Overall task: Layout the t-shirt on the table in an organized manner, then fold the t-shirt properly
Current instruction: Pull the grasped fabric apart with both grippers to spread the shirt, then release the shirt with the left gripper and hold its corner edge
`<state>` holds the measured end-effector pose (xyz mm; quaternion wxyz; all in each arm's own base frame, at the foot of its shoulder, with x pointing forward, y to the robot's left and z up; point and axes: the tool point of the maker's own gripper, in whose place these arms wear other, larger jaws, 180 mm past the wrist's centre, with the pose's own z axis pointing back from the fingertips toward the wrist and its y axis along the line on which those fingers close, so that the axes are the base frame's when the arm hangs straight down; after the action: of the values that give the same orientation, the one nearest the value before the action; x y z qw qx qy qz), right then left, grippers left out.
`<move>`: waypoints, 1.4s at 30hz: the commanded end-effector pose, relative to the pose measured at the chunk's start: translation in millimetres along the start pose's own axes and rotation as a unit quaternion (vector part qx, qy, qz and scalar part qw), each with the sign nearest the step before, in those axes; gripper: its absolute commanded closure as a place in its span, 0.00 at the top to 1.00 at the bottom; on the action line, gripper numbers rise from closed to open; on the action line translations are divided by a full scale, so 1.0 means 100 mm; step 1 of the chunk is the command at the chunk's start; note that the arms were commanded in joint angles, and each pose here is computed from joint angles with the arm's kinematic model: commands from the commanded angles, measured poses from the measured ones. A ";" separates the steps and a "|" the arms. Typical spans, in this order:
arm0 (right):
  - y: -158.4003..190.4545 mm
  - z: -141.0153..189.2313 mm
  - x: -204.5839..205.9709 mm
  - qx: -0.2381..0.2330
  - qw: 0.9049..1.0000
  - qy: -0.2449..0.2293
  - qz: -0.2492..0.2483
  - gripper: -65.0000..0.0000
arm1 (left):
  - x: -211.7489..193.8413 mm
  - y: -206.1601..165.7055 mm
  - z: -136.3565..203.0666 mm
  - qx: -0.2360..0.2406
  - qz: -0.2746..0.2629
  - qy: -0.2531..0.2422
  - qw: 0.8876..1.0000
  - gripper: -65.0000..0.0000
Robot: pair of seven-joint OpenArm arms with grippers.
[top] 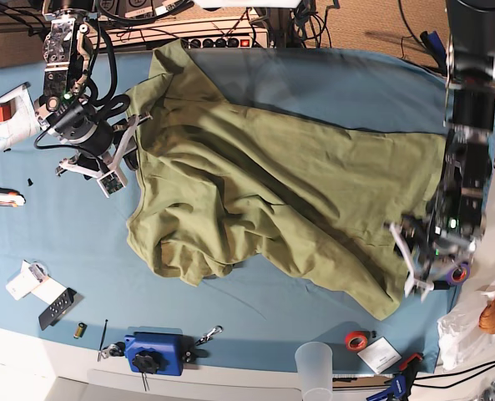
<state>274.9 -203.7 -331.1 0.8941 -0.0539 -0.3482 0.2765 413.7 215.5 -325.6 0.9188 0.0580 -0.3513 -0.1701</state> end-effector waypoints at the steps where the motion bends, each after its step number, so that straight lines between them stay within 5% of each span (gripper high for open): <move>1: -0.07 0.04 0.10 -0.010 1.000 -0.017 0.004 0.31 | 0.09 0.10 0.09 0.017 -0.007 -0.019 1.000 0.39; 9: -0.08 0.04 0.09 -0.011 1.000 -0.013 0.005 0.31 | -0.76 0.37 0.24 0.041 0.069 0.054 0.995 0.39; 16: -0.08 0.04 0.09 -0.010 1.000 -0.014 0.005 0.31 | -1.14 0.53 0.49 -0.018 0.169 0.031 0.985 0.39; 34: -0.08 0.04 0.07 -0.011 1.000 -0.007 0.005 0.31 | -1.51 0.34 0.52 -0.048 0.175 0.058 0.982 0.39; 42: -0.08 0.04 0.06 -0.011 1.000 -0.006 0.005 0.31 | -1.36 0.08 0.59 -0.137 0.163 0.038 0.976 0.39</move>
<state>272.5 -205.9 -333.4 0.8978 -0.0571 -0.3384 0.2762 273.0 265.2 -377.9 0.9511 -0.1284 -0.2754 -0.0557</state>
